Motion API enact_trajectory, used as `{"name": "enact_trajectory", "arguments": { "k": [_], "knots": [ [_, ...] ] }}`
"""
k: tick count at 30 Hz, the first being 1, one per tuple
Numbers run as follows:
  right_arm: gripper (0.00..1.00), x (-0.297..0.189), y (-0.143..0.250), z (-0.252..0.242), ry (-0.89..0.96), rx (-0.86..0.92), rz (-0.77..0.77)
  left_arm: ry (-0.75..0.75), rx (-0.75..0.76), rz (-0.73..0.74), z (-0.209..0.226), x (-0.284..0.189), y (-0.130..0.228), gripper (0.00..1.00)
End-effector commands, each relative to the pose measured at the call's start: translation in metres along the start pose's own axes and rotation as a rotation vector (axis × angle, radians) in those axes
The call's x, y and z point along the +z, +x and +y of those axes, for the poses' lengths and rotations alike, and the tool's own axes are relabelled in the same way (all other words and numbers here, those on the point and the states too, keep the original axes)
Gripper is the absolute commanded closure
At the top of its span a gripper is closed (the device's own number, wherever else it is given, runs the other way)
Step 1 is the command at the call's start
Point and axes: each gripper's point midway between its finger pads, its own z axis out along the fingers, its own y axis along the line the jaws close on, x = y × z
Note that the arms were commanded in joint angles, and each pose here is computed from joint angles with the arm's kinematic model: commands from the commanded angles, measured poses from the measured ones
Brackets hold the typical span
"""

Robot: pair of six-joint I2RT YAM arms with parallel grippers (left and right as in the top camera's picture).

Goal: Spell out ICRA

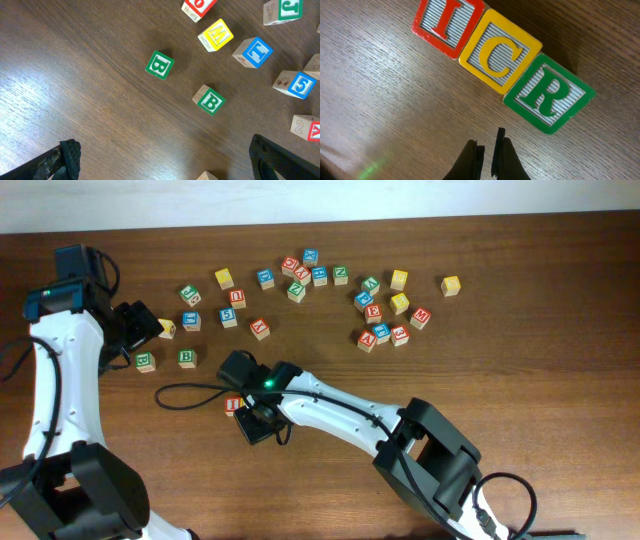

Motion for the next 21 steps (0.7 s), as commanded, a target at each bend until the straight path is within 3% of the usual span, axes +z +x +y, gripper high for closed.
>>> {"name": "enact_trajectory", "arguments": {
  "k": [1,21],
  "knots": [
    [0.96,0.0087,0.0053,-0.0100,0.035,0.014,0.014,0.007,-0.016,-0.011,-0.0007,-0.0036,-0.0039,0.01],
    [0.96,0.0125,-0.0020,-0.0074,0.017,0.006,-0.023,0.007,-0.016,-0.011,-0.0007,-0.0036,-0.0039,0.01]
  ]
}}
